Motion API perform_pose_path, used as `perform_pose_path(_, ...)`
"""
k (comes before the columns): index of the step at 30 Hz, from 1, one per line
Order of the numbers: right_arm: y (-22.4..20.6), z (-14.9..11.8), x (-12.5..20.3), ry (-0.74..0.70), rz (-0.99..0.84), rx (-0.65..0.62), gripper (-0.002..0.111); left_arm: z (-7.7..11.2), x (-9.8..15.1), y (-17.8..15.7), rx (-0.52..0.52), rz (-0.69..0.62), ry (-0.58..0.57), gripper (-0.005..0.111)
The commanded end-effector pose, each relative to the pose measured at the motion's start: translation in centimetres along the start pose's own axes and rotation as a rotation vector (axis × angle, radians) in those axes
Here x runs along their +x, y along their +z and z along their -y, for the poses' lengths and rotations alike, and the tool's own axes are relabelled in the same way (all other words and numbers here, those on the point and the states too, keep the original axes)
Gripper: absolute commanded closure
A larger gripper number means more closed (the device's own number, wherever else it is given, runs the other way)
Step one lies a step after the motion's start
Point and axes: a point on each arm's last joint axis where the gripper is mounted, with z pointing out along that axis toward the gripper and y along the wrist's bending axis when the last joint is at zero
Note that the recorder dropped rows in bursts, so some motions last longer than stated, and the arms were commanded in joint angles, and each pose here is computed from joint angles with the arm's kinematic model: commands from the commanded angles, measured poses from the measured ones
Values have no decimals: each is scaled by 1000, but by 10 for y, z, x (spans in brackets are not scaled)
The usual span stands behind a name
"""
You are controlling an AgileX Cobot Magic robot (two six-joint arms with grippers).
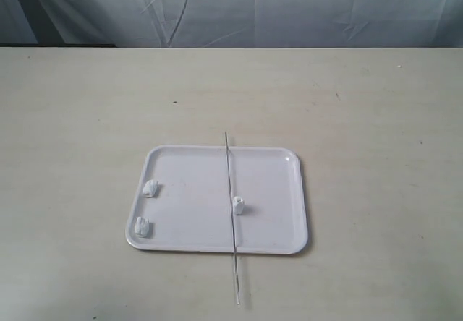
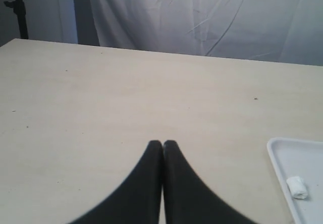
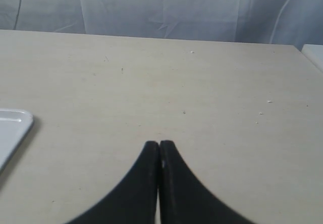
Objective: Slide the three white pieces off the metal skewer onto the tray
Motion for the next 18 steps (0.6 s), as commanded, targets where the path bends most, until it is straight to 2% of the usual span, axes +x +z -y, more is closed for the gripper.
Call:
perform_pose_path(1,0,0,1,-8,6,0,109,4,-2,0,44,34,23,107)
perform_pose_path(10,0,0,0,-8,8,0,109,5,-3,0,64,49,-15,107)
perform_pose_path(14,0,0,0,-8,8,0,109,5,-3,0,66,47,-81,107)
perform_pose_path(18,0,0,0,-8,8,0,109,5,-3,0,65,47,-76,107)
